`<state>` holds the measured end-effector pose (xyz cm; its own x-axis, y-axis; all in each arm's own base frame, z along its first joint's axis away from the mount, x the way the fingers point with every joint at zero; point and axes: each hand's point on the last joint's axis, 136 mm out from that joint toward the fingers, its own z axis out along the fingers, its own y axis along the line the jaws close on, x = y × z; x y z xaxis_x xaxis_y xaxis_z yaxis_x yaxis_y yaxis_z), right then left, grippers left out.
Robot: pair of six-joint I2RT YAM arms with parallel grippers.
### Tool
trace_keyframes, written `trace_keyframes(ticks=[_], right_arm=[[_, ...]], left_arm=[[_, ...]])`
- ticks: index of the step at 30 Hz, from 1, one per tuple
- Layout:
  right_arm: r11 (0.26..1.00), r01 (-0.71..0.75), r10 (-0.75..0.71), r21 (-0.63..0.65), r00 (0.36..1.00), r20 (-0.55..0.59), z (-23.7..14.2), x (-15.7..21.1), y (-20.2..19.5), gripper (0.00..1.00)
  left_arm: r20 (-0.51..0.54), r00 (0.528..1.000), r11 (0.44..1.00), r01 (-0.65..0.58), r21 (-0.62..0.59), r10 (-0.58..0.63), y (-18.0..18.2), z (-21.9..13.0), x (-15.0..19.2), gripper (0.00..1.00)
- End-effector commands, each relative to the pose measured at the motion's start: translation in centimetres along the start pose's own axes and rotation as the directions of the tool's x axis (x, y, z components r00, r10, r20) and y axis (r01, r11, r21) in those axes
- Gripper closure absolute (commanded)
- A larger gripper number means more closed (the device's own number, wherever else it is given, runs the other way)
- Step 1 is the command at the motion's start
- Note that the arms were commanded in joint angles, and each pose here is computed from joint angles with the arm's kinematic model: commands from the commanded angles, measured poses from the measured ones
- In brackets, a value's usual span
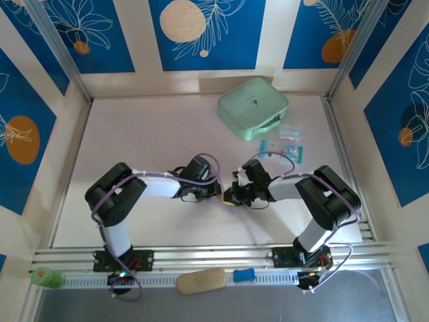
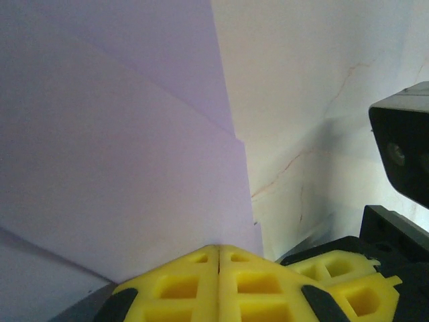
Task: Fold a paper plane with a square sheet of paper (pick it up from the middle)
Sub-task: Fourth fold the wing at the center of the table.
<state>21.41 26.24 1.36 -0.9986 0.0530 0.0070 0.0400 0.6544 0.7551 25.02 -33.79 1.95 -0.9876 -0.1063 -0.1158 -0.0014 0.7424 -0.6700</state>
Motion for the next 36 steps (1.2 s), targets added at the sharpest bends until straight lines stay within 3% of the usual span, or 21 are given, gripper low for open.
trace_keyframes(ticks=[1, 9, 20, 36], right_arm=[[0.991, -0.083, 0.089, 0.103, 0.995, -0.051, -0.1, 2.1, -3.2, 1.00], [0.999, -0.001, 0.002, 0.042, 1.000, -0.025, -1.0, 1.0, -0.4, 1.00], [0.966, -0.092, 0.115, 0.243, 0.990, -0.080, -0.4, 4.0, -6.2, 1.00], [0.961, -0.095, 0.122, 0.258, 0.988, -0.092, -0.3, 4.1, -6.5, 1.00]], left_arm=[[-0.025, 0.998, 0.989, 0.056, -0.138, -0.060, 4.2, 0.8, 1.2, 1.00], [-0.037, 0.998, 0.990, 0.048, -0.133, -0.053, 4.3, 0.8, 1.4, 1.00], [-0.003, 0.999, 0.995, 0.048, -0.087, -0.049, 3.9, 0.2, -0.3, 1.00], [0.063, 0.995, 0.996, 0.074, -0.047, -0.071, 4.7, -1.2, -4.0, 1.00]])
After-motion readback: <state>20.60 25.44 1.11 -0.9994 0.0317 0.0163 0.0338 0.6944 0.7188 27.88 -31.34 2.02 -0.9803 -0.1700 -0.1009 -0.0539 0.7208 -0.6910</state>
